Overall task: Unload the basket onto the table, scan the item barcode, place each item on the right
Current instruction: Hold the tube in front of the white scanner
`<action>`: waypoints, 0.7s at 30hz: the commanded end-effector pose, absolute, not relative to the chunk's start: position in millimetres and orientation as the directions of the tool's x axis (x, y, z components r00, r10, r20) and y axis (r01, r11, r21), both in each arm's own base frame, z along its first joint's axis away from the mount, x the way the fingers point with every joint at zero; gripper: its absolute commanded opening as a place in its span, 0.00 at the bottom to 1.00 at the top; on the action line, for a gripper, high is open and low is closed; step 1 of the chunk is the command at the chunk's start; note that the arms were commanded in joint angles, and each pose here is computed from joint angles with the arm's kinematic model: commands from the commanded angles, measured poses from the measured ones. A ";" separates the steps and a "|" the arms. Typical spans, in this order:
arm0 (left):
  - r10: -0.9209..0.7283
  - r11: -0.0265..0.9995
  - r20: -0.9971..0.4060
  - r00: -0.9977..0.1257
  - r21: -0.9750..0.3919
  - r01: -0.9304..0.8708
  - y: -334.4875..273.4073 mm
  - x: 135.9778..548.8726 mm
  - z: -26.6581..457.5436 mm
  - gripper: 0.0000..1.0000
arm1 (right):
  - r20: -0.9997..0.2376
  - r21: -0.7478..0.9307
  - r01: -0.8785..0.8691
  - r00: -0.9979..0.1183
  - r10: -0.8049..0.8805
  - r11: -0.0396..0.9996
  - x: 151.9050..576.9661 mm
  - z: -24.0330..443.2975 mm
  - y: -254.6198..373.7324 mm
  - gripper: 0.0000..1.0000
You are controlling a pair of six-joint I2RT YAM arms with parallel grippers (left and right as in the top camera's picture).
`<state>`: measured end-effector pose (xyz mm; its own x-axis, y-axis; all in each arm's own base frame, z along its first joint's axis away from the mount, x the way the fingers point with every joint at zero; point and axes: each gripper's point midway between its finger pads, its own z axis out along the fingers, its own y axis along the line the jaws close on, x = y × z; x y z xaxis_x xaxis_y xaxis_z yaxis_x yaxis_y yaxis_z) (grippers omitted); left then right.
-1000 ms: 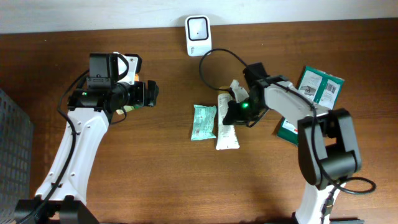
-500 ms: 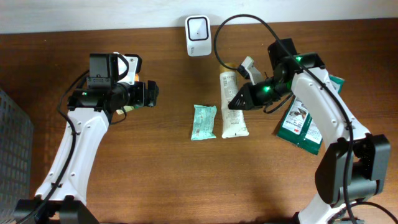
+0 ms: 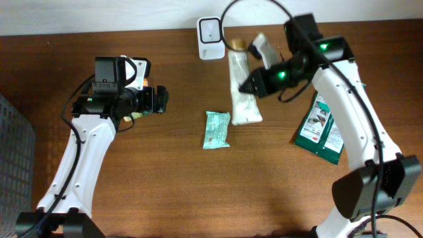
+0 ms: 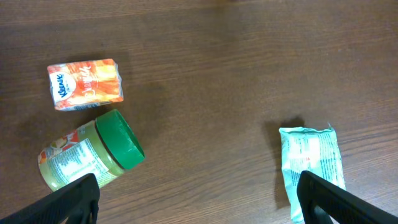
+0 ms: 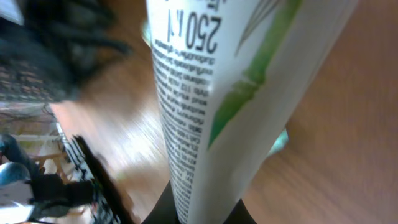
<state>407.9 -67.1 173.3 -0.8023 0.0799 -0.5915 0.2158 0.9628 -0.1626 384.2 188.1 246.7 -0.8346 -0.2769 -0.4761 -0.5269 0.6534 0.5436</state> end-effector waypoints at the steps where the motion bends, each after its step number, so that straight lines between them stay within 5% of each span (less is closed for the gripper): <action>1: 0.084 0.964 -0.615 -0.784 -0.148 0.220 -64.8 410.5 184.2 0.99 | -0.589 0.574 -0.618 -0.767 -0.253 0.537 375.6 303.4 204.1 0.04; 6: 0.084 0.964 -0.615 -0.784 -0.148 0.220 -64.8 410.5 184.1 0.99 | -0.590 0.537 -0.614 -0.764 -0.262 0.579 382.1 297.3 201.7 0.04; 8: 0.084 0.964 -0.615 -0.784 -0.148 0.220 -64.8 410.5 184.2 0.99 | -0.597 0.363 -0.515 -0.769 -0.231 0.777 417.8 279.5 183.8 0.04; 12: 0.084 0.964 -0.615 -0.784 -0.148 0.219 -64.5 410.5 184.0 0.99 | -0.706 -0.103 -0.305 -0.648 -0.285 0.947 493.6 267.3 160.7 0.04; 16: 0.084 0.964 -0.615 -0.784 -0.148 0.220 -64.8 410.5 184.1 0.99 | -0.760 -0.398 -0.106 -0.519 -0.392 0.911 557.2 263.4 149.4 0.04; 21: 0.084 0.964 -0.615 -0.784 -0.148 0.219 -64.5 410.5 184.1 0.99 | -0.685 -0.598 -0.145 -0.419 -0.597 0.788 615.0 204.8 169.1 0.04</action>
<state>408.4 -66.6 173.5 -0.8012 0.0802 -0.5931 0.2145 0.9636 -0.1594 602.1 174.3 209.2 -0.4439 -0.4825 -0.7551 -0.1677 0.8725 -0.4589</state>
